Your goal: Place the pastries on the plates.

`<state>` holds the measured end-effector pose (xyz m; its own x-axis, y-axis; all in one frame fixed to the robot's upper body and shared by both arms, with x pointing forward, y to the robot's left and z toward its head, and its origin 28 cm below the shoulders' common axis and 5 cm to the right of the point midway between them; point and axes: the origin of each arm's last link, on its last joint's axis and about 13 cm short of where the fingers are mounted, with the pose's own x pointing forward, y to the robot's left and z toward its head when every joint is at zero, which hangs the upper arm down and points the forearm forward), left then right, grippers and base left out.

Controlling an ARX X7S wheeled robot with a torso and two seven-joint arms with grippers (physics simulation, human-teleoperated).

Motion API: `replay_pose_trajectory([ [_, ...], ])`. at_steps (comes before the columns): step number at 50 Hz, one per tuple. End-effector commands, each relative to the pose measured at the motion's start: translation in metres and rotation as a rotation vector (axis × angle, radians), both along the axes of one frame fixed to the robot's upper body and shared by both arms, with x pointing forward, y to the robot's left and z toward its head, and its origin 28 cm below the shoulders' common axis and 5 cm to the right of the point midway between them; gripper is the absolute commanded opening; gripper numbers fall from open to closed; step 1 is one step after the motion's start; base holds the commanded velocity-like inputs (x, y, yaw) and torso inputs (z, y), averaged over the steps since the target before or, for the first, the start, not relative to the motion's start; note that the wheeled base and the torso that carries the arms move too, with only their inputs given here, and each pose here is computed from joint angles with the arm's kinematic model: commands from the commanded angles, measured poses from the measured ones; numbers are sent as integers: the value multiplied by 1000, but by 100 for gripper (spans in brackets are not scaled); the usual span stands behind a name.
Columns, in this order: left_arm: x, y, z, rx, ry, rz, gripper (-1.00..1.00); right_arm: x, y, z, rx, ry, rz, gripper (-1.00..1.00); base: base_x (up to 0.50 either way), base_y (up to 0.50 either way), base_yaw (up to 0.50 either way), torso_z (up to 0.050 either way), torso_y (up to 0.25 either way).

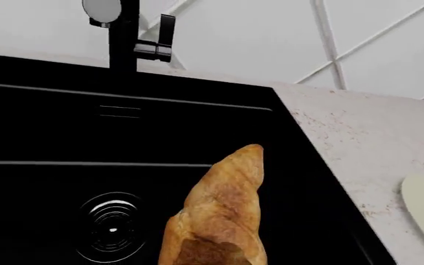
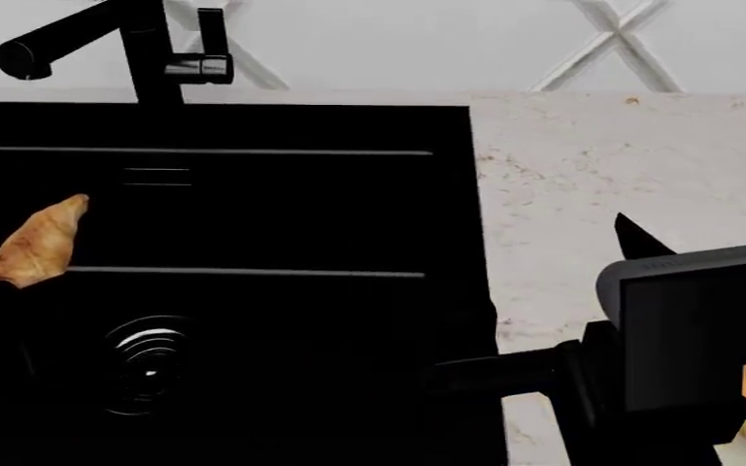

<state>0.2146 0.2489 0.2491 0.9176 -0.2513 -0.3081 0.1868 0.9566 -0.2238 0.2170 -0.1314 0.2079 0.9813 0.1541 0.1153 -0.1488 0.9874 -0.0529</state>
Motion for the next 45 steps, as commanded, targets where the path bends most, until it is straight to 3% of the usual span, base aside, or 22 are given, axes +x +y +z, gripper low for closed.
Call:
replay_pose_trajectory([
  [1,3,2,-1,-9,4,8,-100,2,1,-2,0,3,0,100,0,500,0,0,0],
  [45,-1,4,0,-7,4,22,-100,-3,0,-5,-4,8,-9,100,0,500,0,0,0],
])
